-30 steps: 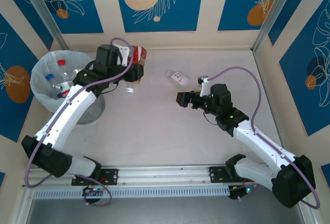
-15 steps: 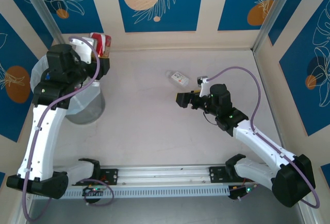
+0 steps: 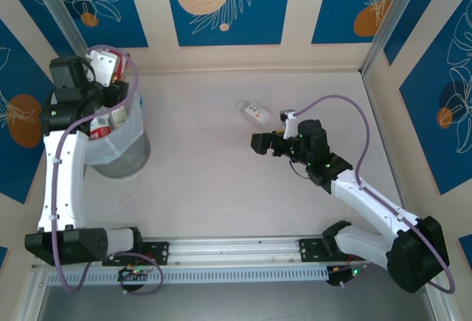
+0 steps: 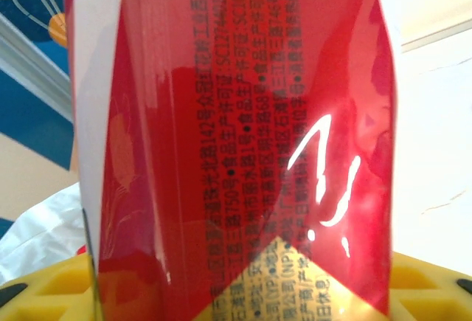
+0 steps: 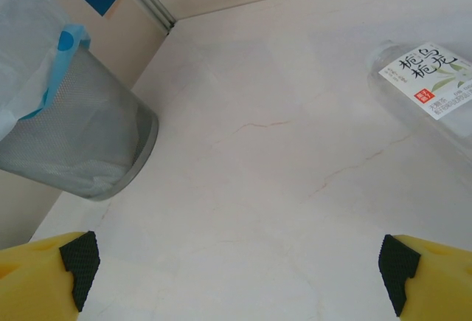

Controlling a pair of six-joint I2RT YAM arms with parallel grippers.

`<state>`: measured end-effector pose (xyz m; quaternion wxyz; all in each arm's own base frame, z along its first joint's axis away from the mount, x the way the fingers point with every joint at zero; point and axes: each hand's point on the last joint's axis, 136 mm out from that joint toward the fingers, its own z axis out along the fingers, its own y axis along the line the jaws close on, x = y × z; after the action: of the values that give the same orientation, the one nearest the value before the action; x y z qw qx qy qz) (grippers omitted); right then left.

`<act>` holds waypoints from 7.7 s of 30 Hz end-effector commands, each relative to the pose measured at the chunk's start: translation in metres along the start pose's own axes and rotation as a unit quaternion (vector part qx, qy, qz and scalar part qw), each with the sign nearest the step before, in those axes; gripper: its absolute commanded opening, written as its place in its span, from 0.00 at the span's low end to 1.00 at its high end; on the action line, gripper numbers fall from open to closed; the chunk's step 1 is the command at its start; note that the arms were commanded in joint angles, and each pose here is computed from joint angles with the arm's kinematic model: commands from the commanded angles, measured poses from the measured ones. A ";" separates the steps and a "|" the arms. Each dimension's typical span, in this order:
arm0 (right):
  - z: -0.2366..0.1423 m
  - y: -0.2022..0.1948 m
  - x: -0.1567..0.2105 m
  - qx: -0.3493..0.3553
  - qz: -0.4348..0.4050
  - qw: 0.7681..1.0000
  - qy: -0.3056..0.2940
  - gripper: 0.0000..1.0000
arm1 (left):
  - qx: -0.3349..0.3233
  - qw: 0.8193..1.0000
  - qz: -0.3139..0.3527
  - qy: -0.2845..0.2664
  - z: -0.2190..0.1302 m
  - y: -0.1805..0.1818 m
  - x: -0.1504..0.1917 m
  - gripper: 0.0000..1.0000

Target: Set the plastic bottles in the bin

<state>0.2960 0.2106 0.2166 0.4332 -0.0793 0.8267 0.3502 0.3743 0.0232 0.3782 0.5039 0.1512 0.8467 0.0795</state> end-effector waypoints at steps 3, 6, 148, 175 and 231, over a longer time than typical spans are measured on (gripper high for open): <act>0.003 0.002 -0.003 -0.003 -0.013 1.000 -0.009 1.00 | -0.034 0.999 0.036 -0.003 0.002 0.024 0.003 0.55; 0.005 0.001 -0.003 -0.001 -0.015 1.000 -0.006 0.99 | -0.091 0.996 0.000 -0.002 0.005 0.049 0.010 0.53; 0.119 -0.184 0.035 0.114 -0.160 0.895 0.400 0.33 | 0.224 0.925 -0.308 0.007 -0.026 -0.130 0.001 0.99; 0.090 -0.059 0.021 0.150 -0.159 0.959 0.178 0.00 | 0.300 0.884 -0.357 0.041 0.008 -0.190 0.003 0.99; 0.071 0.080 -0.003 0.001 -0.156 0.988 -0.020 0.53 | 0.458 0.853 -0.252 0.024 0.028 -0.338 -0.042 0.45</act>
<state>0.3107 0.3086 0.2074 0.4779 -0.2053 0.8177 0.2465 0.3681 -0.2950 0.2798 0.3531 0.1138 0.8328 -0.4108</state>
